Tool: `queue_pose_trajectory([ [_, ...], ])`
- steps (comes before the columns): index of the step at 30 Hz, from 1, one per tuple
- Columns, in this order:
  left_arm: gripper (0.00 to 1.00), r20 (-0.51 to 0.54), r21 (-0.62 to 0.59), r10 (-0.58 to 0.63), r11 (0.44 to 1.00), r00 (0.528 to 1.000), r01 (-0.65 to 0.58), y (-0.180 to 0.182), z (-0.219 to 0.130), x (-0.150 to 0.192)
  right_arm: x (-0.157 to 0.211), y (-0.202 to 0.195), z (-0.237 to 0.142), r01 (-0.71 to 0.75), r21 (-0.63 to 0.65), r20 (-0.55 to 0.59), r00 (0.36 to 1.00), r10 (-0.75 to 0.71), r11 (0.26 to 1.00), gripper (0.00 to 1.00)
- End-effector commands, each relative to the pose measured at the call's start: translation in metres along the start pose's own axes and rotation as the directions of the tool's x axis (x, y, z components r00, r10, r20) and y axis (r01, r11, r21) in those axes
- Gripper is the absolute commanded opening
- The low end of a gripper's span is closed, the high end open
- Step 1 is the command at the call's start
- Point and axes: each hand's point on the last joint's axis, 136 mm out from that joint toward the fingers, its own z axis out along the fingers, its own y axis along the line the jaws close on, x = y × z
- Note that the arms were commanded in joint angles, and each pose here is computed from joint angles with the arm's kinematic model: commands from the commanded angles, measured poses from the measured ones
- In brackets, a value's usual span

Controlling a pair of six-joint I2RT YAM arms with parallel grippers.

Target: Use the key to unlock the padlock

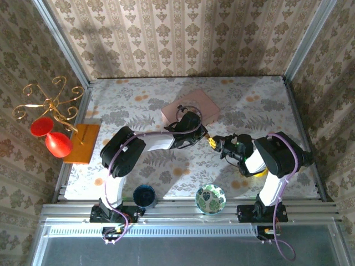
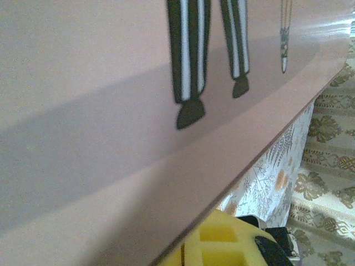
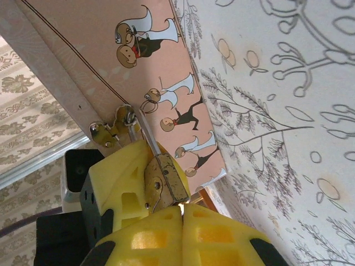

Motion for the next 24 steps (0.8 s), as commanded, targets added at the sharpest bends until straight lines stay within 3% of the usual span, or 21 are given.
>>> queue_pose_trajectory([
  [1, 0.00, -0.170, 0.140, 0.052, 0.990, 0.984, -0.029, -0.040, -0.009, 0.051, 0.001, 0.031, 0.013, 0.032, -0.088, 0.009, 0.999, -0.032, 0.996, 0.00],
  [2, 0.00, -0.170, 0.139, 0.052, 0.990, 0.984, -0.028, -0.040, -0.009, 0.050, 0.001, 0.032, 0.013, 0.036, -0.092, 0.010, 0.999, -0.035, 0.995, 0.00],
  [6, 0.00, -0.160, 0.138, 0.044, 0.990, 0.986, -0.022, -0.038, -0.010, 0.048, 0.004, 0.036, 0.009, 0.094, -0.098, 0.015, 0.996, -0.093, 0.991, 0.42],
  [14, 0.00, -0.140, 0.119, 0.034, 0.993, 0.990, -0.017, -0.032, -0.012, 0.042, -0.001, 0.007, -0.013, 0.241, 0.056, 0.071, 0.967, -0.245, 0.969, 0.61],
  [17, 0.00, -0.132, 0.115, 0.022, 0.993, 0.991, -0.006, -0.029, -0.012, 0.039, -0.005, 0.005, -0.024, 0.315, 0.133, 0.093, 0.940, -0.328, 0.940, 0.63],
  [20, 0.00, -0.133, 0.114, 0.018, 0.993, 0.991, -0.003, -0.028, -0.012, 0.039, -0.003, 0.022, -0.038, 0.446, 0.209, 0.095, 0.876, -0.472, 0.870, 0.64],
  [24, 0.00, -0.133, 0.119, 0.018, 0.993, 0.991, -0.002, -0.030, -0.012, 0.038, -0.003, 0.047, -0.072, 0.614, 0.367, 0.095, 0.722, -0.685, 0.699, 0.61],
])
